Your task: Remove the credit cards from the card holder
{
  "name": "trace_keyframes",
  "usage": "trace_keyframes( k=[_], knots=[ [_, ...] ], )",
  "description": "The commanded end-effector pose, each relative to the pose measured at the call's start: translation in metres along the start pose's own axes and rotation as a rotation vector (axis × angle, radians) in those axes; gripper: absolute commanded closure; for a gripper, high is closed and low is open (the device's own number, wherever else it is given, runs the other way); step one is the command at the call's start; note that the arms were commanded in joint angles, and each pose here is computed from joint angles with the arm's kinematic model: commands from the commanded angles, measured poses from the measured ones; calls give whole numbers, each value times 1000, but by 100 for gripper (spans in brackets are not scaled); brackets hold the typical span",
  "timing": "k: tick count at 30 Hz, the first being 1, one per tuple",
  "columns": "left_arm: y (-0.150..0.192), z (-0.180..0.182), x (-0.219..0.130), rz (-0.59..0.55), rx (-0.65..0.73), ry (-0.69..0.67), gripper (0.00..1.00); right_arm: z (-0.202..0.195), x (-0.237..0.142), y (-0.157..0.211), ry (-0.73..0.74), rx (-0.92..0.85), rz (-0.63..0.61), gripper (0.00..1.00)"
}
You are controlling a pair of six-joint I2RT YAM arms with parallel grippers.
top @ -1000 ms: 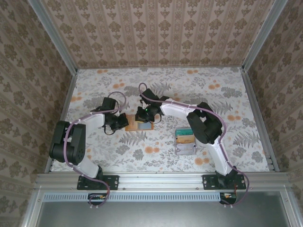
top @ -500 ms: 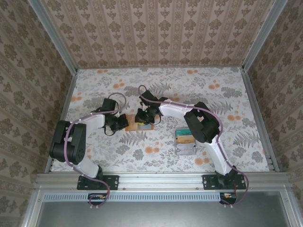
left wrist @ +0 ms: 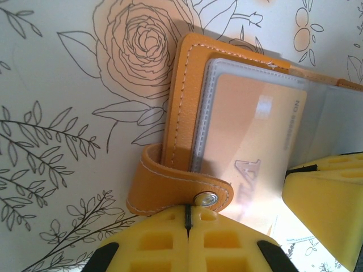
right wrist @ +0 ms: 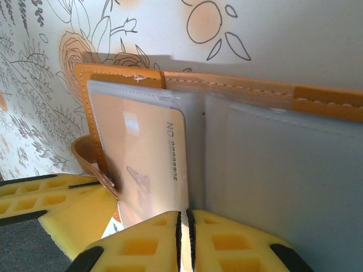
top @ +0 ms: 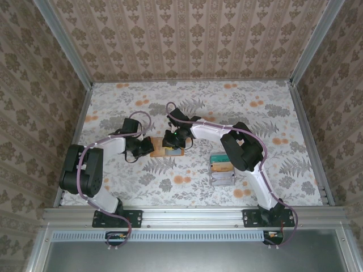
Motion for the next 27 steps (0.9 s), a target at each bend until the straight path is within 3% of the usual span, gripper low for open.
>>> trace_keyframes(
  k=[1, 9, 27],
  knots=[
    [12, 16, 9, 44, -31, -47, 100, -10, 9, 8, 29, 41, 50, 82],
    [16, 22, 10, 52, -41, -78, 100, -22, 7, 12, 108, 63, 50, 80],
    [21, 16, 16, 81, -37, -54, 100, 11, 13, 5, -75, 32, 41, 86]
  ],
)
Point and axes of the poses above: each hand's point on the last joint's axis, 136 mm out from that joint toward the fingers, its own x axis out along the fingers, its own z axis along the line the jaws close on, y = z × x, the point moved 1 cm from there along -x, back along the fingers, and after that the axes turned 13 degrees about -x, right-handed, at the moved point
